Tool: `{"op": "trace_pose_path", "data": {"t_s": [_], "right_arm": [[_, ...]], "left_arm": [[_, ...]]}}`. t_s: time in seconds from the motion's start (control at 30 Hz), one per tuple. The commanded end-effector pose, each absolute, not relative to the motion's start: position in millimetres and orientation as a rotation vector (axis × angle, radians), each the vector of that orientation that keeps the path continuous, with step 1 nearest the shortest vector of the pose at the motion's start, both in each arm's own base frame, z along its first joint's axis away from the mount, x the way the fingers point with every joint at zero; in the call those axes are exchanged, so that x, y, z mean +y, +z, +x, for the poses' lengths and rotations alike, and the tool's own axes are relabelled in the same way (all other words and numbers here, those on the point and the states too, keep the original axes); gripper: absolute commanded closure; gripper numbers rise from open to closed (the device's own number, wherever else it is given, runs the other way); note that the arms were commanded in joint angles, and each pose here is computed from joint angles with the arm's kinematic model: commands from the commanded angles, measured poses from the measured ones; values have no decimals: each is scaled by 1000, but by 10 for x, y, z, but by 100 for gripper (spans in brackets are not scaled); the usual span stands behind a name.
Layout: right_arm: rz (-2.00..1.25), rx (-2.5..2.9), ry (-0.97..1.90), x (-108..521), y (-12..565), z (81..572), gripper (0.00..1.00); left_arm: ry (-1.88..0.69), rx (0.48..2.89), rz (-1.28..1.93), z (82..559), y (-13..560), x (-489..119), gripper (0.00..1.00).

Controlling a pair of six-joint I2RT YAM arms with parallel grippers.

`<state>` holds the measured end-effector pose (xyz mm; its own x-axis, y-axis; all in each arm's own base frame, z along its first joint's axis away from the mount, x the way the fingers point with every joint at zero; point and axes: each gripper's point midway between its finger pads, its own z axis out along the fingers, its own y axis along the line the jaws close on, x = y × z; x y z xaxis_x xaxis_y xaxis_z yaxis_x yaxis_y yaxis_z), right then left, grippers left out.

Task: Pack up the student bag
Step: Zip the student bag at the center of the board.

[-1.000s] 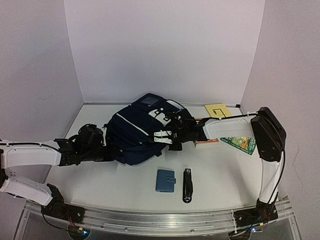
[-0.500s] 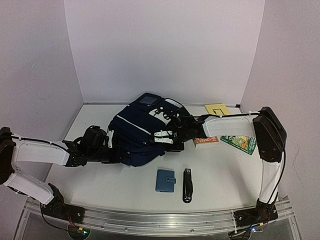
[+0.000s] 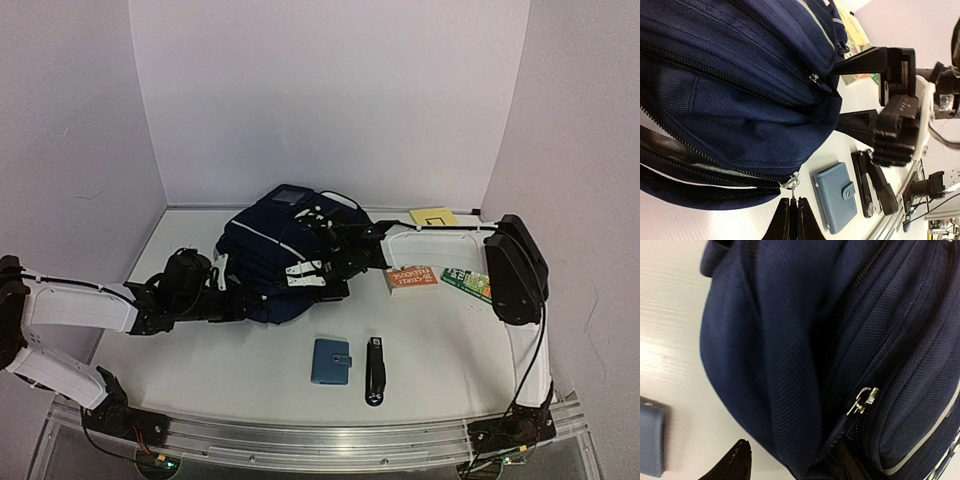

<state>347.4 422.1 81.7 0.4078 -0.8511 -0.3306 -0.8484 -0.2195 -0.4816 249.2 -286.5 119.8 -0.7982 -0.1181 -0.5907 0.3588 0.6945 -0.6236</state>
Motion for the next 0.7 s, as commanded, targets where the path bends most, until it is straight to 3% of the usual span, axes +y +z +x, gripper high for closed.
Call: {"op": "trace_pose_path", "data": {"t_s": [0.0, 0.3, 0.67], "right_arm": [[-1935, 1367, -101, 4215, 1197, 4017, 39], [-2064, 1322, 22, 3970, 1327, 3138, 38], [-2078, 1334, 68, 4165, 1205, 2981, 45]], "left_arm": [[-1170, 2203, 239, 2400, 1412, -3114, 100], [-1321, 2181, 327, 2500, 1378, -3701, 100], [-1356, 2171, 340, 2467, 1386, -3747, 100]]}}
